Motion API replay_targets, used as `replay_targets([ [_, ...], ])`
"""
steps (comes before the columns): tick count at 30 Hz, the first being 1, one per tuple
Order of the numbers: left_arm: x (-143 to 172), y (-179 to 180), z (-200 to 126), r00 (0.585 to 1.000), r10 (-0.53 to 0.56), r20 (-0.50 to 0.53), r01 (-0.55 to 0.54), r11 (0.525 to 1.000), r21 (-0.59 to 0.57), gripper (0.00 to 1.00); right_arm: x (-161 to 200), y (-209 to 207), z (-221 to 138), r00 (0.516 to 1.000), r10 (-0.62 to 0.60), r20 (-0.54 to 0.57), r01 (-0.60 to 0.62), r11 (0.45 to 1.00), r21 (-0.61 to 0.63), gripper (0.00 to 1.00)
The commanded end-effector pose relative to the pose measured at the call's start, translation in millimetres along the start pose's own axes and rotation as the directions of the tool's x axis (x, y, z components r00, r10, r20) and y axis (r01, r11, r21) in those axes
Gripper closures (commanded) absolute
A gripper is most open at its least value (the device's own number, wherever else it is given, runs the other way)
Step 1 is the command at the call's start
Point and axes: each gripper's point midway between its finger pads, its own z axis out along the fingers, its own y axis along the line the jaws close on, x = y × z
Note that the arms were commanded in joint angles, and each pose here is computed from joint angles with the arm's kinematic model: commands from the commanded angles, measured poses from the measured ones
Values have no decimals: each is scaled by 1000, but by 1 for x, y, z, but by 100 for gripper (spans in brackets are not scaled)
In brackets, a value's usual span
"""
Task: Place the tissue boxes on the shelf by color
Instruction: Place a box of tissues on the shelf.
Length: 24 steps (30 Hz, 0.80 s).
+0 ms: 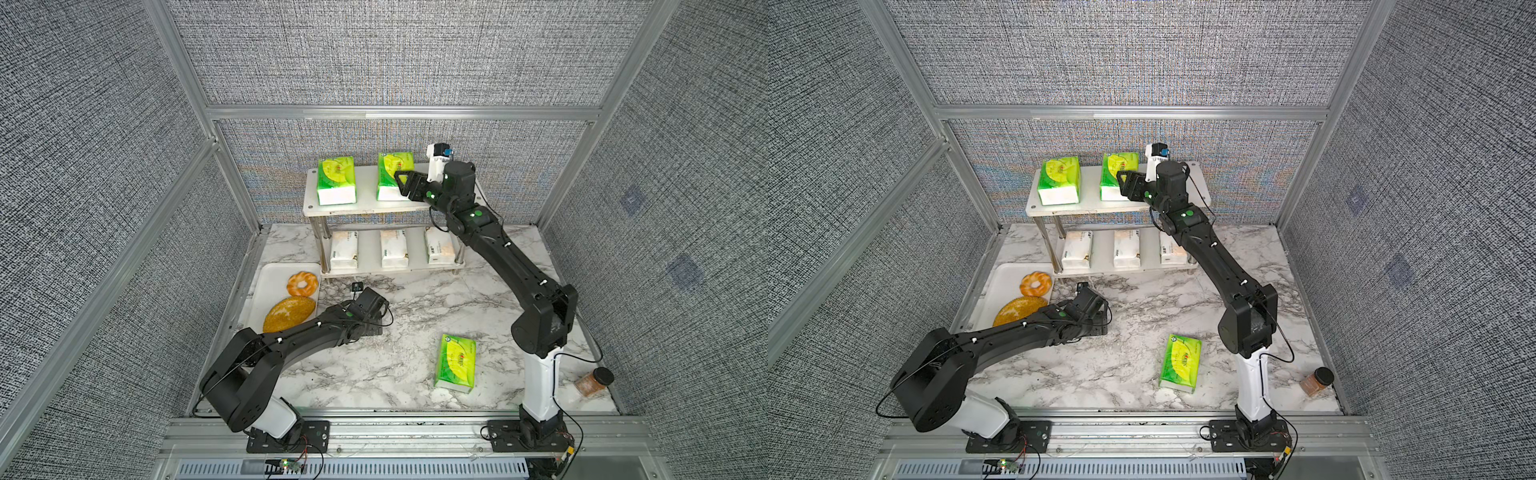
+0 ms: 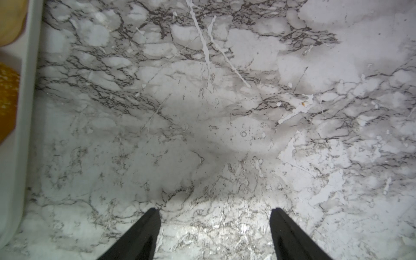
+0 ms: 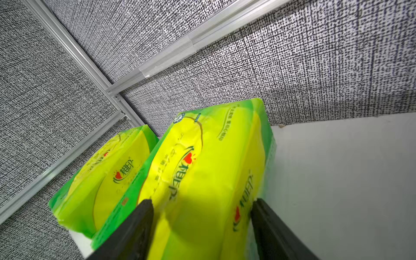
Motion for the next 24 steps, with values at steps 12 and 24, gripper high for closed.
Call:
replay_targets([
  [12, 1, 2, 1, 1000, -3, 4, 3, 1000, -9, 18, -7, 3, -8, 1000, -14, 12, 14, 1000, -11, 25],
  [24, 1, 3, 0, 1000, -5, 6, 5, 1000, -9, 19, -44, 24, -27, 993, -9, 114, 16, 998, -61, 17],
])
